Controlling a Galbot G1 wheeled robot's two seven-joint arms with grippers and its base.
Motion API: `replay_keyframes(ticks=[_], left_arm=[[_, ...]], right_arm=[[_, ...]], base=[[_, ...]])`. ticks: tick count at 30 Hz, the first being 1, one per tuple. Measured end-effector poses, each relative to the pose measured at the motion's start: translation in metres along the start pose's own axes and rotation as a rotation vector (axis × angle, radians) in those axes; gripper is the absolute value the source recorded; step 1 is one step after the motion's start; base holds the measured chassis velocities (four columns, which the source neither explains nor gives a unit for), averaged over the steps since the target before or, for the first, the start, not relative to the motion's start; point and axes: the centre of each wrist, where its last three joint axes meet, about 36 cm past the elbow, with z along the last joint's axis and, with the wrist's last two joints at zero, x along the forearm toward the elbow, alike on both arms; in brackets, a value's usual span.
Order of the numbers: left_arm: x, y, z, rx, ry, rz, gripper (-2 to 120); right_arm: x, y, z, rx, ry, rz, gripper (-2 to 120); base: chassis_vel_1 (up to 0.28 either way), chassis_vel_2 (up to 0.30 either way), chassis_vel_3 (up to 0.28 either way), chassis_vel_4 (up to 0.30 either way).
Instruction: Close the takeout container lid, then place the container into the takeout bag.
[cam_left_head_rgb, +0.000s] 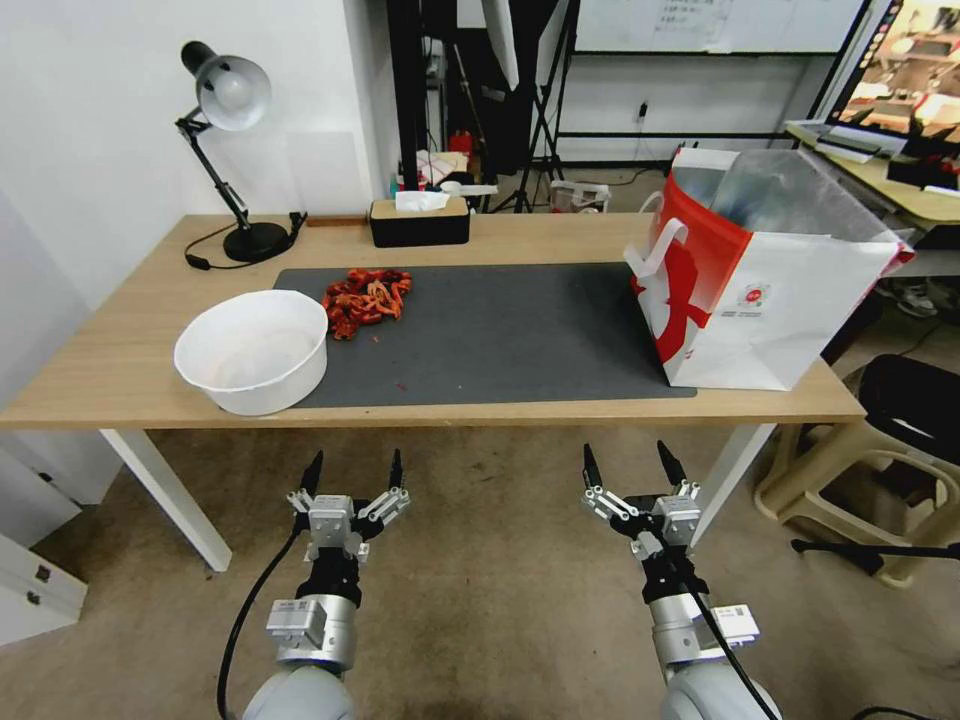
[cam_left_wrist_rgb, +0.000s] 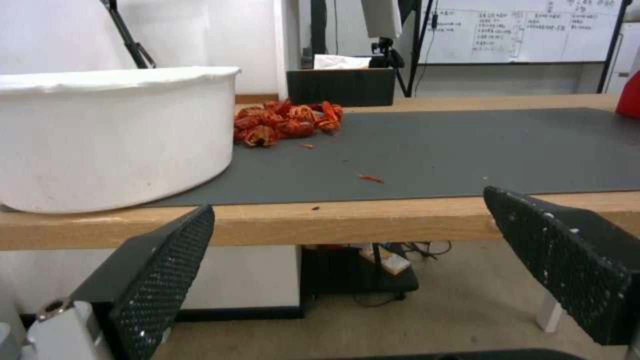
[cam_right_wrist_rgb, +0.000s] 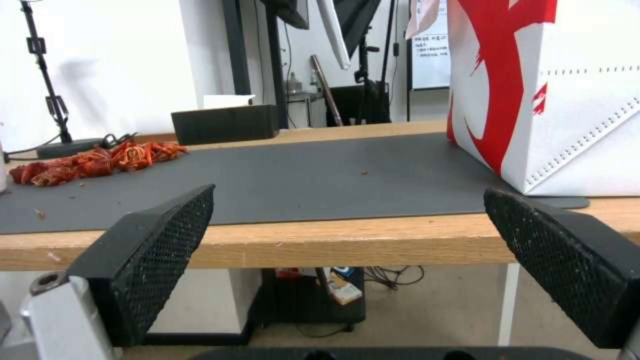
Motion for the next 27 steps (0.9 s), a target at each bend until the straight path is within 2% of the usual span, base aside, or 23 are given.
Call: replay_keyframes(ticks=[27], left_arm=[[-0.0001, 0.0000, -0.0003, 0.000, 0.001, 0.000, 100]], right_arm=[[0.0000, 0.0000, 0.0000, 0.000, 0.000, 0.000, 100]], base=[[0.000, 0.000, 0.000, 0.000]])
